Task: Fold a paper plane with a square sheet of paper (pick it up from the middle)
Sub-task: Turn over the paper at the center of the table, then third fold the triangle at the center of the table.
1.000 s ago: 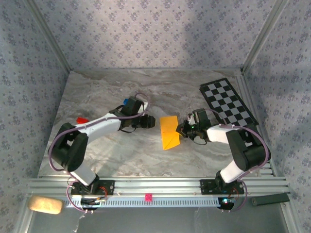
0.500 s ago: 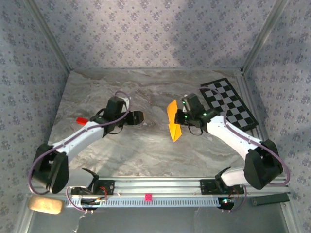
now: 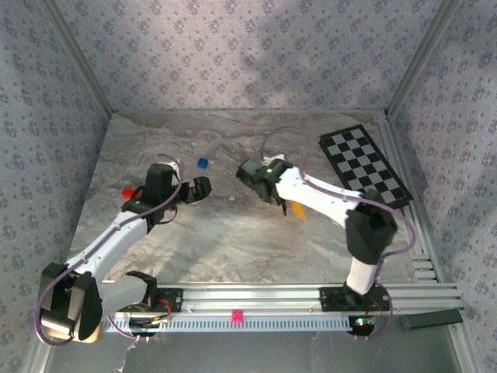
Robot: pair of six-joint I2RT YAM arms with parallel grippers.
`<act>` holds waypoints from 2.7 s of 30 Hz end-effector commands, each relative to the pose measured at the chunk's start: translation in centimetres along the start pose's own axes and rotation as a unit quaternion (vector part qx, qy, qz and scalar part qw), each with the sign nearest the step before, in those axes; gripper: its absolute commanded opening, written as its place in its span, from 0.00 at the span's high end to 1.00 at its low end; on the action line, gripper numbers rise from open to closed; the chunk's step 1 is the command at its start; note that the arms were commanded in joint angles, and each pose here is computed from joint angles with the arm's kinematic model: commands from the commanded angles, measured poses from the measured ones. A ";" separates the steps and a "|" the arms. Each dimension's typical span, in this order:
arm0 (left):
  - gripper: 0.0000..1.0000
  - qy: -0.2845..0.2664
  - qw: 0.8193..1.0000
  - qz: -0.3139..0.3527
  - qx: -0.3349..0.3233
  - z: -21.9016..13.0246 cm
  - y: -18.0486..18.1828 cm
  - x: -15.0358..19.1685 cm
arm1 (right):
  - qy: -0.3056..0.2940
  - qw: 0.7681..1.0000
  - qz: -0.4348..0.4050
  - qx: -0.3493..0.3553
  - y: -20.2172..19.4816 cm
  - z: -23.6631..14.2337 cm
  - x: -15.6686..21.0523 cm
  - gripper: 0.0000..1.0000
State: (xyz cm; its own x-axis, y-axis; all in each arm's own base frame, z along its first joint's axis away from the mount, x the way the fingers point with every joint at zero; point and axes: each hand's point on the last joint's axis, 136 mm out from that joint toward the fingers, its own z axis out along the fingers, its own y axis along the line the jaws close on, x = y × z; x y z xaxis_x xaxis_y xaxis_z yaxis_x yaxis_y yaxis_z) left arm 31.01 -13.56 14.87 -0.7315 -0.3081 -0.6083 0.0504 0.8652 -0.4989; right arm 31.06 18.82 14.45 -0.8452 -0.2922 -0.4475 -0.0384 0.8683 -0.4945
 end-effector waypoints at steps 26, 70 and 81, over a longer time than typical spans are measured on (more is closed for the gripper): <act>0.12 0.037 0.991 -0.112 0.070 0.4 -0.1 -0.1 | 0.003 0.851 0.141 -0.506 12.3 -3.0 -0.4 0.53; 0.44 0.265 0.949 -0.121 0.117 11.2 -8.6 9.4 | 0.203 0.782 0.310 -0.502 11.0 7.8 9.4 0.93; 0.50 0.303 0.938 -0.128 0.106 12.6 -8.6 11.4 | 0.225 0.782 0.331 -0.478 11.0 8.6 10.2 0.93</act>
State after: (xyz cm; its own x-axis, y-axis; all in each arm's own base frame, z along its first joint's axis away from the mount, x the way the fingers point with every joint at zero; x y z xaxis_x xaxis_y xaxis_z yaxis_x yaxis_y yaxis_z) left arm 30.79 -28.54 4.02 -0.9828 -0.1806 -0.0390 -0.0988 0.6921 -0.7150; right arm 28.78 24.28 1.84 -0.9587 0.2813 -0.0416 0.1618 0.6600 0.7336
